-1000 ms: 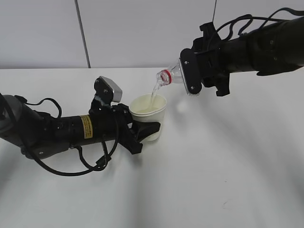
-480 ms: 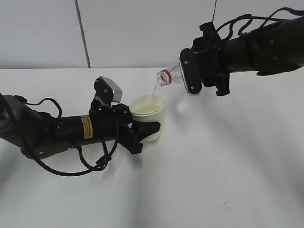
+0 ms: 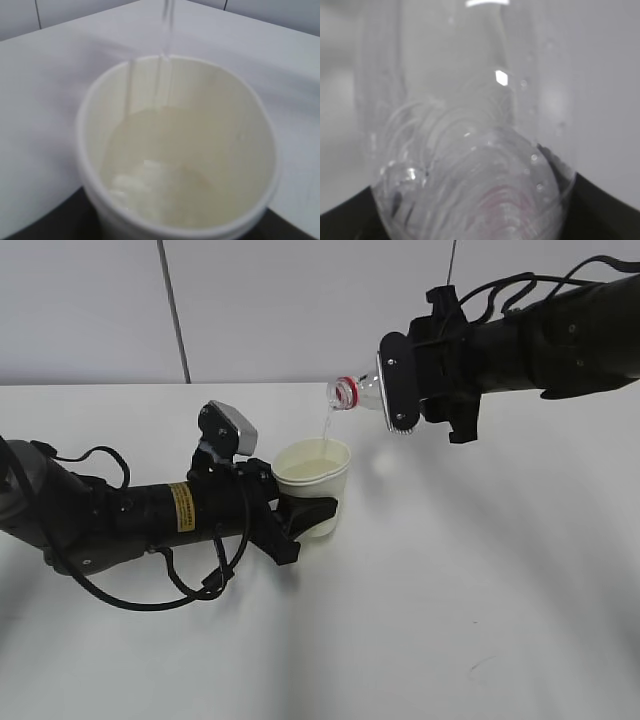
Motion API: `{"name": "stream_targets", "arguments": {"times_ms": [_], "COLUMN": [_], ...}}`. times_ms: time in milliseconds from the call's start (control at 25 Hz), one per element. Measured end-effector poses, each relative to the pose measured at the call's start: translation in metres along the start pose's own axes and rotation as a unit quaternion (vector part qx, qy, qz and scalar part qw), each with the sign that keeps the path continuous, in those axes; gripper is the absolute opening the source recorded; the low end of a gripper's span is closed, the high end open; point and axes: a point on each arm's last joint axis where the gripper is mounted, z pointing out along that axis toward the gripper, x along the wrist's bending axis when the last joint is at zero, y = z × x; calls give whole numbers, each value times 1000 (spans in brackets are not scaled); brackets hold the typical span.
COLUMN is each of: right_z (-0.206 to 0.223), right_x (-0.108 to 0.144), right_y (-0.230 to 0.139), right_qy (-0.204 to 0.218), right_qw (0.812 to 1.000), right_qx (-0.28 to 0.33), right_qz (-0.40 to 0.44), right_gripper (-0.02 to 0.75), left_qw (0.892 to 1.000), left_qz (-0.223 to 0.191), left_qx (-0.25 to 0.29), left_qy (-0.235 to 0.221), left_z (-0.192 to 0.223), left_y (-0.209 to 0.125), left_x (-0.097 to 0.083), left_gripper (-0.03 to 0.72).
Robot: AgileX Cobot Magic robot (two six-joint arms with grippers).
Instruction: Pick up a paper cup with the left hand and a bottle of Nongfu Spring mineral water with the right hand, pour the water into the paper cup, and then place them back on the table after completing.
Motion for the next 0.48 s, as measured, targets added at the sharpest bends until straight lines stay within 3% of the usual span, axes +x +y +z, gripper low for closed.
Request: {"name": "stream_targets", "arguments": {"times_ms": [480], "right_z": [0], "right_x": [0], "right_y": [2], "right_qy": [3], "right_qw": [992], "right_qx": [-13], "right_qz": [127], "right_gripper": [485], "left_qw": [1000], "left_qz": [-11], "left_qx": [-7], "left_qy": [15], "left_z": [0], "left_y": [1], "left_x": [3], "left_gripper": [363]}}
